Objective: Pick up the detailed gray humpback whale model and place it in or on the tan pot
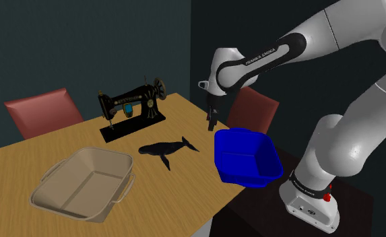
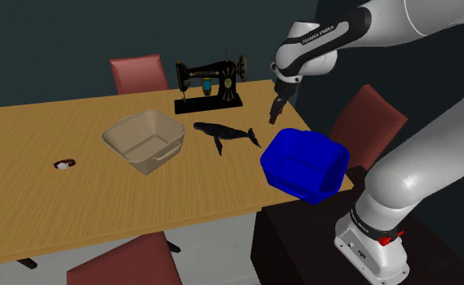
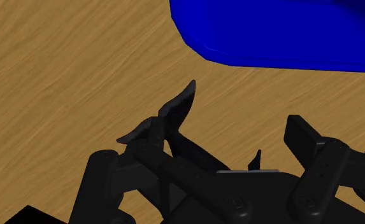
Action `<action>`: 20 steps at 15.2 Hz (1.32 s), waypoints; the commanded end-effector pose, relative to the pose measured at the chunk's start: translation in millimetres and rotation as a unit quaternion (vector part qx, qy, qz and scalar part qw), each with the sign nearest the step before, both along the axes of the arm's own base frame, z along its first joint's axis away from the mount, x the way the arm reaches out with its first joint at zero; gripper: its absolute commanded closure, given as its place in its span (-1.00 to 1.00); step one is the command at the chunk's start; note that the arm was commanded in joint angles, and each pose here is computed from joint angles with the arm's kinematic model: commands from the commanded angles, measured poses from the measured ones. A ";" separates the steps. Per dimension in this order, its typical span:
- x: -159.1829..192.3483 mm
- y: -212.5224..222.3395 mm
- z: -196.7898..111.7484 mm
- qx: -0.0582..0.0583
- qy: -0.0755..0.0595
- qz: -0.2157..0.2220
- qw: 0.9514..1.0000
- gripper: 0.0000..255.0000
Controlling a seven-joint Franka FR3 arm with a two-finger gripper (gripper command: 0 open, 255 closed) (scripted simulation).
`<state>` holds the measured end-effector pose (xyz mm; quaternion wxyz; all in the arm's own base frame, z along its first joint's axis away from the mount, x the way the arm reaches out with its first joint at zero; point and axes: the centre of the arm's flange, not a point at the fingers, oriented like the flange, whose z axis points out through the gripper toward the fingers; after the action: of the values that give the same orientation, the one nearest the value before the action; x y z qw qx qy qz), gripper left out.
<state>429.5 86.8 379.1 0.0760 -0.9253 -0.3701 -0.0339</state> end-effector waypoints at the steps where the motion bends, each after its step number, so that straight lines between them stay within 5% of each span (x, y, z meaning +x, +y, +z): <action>1: 14.7 8.5 -16.1 0.007 -0.017 0.036 0.999 -1.00; 7: 54.2 51.7 -55.9 0.029 -0.062 0.141 0.988 -1.00; 14: 89.2 108.6 -92.7 0.053 -0.110 0.251 0.960 -1.00; 20: 92.6 118.2 -122.7 0.053 -0.110 0.251 0.960 -1.00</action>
<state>520.8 203.0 261.2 0.0898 -0.7876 -0.5945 -0.1346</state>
